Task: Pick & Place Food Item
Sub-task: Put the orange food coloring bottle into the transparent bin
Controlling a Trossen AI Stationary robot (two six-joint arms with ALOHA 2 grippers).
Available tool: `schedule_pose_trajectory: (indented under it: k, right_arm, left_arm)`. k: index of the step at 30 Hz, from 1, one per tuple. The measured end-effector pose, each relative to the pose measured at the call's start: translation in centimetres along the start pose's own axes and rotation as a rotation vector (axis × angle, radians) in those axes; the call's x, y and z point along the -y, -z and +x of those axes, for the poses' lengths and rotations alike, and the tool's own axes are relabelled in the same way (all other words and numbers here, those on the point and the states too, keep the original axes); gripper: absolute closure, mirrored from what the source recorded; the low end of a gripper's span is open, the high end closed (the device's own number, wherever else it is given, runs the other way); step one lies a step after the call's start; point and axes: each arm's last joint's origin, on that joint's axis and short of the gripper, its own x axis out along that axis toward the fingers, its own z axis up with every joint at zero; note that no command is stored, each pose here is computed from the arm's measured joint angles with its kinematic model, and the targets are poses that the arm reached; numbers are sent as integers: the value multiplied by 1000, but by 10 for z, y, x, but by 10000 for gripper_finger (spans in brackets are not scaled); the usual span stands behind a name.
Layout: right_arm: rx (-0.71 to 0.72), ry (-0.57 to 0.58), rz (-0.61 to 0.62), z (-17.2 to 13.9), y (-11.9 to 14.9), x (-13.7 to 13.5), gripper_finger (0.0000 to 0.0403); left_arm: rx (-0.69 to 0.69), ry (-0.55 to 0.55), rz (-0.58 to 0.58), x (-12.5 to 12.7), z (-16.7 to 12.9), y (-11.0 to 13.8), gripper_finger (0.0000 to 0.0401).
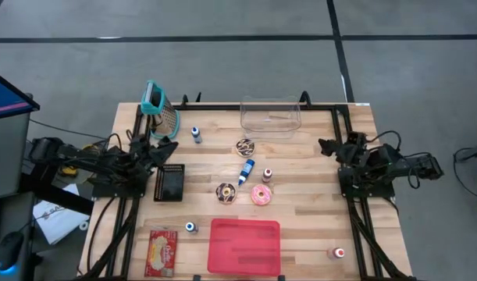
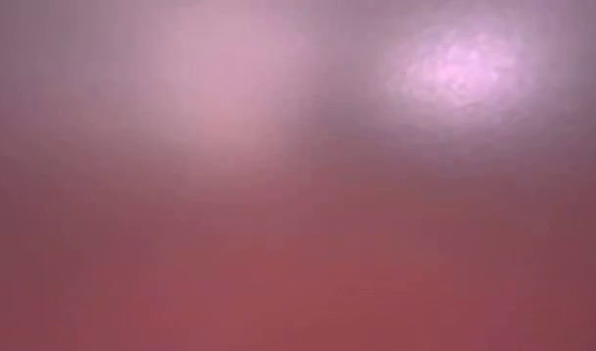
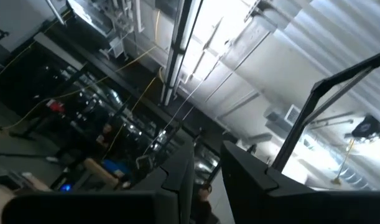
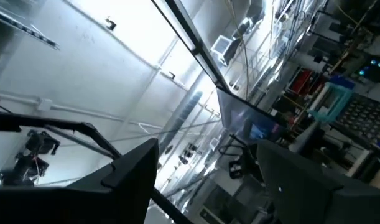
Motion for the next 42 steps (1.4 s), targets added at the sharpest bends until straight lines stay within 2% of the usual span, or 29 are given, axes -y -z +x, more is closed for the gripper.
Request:
schedule_pose_trajectory:
  k: [6,11,14,17,20,22,24,26,28,31,33,35,37,40,42]
  right_arm:
    - [19,7,83,1,-2,-2,138]
    - [-115,-164,225,2,0,-12,138]
    - [-191,-241,269,11,-2,-29,138]
    - [-275,-290,241,30,-3,-54,138]
    - [-358,-339,162,61,1,-83,138]
    - [-453,-397,138,85,8,-103,138]
    - [-606,-389,152,111,18,-120,138]
    - [-859,-238,207,134,35,-129,138]
    - [-1182,24,258,144,55,-130,138]
    - [-1612,423,257,138,79,-127,138]
    - [-1825,635,239,129,90,-123,138]
    - [-1950,764,241,122,97,-125,138]
    - [-2006,811,247,120,106,-129,138]
    - [-2025,899,254,113,126,-132,138]
    - [-2000,1029,232,106,137,-132,138]
  left_arm:
    - [5,6,2,1,6,3,325]
    - [22,19,-2,2,7,1,325]
    - [37,29,-5,3,6,-1,325]
    - [49,37,5,4,6,-2,325]
    - [54,39,16,4,6,-2,325]
    - [56,38,18,4,7,-3,325]
    - [59,40,14,4,7,-3,325]
    - [63,43,7,4,7,-3,325]
    - [67,46,-10,4,6,-4,325]
    - [72,49,-18,5,6,-5,325]
    - [76,52,-24,5,6,-5,325]
    - [81,57,-41,6,6,-6,325]
    - [84,62,-51,7,6,-7,325]
    - [78,71,-63,7,6,-7,325]
    - [77,72,-85,7,6,-7,325]
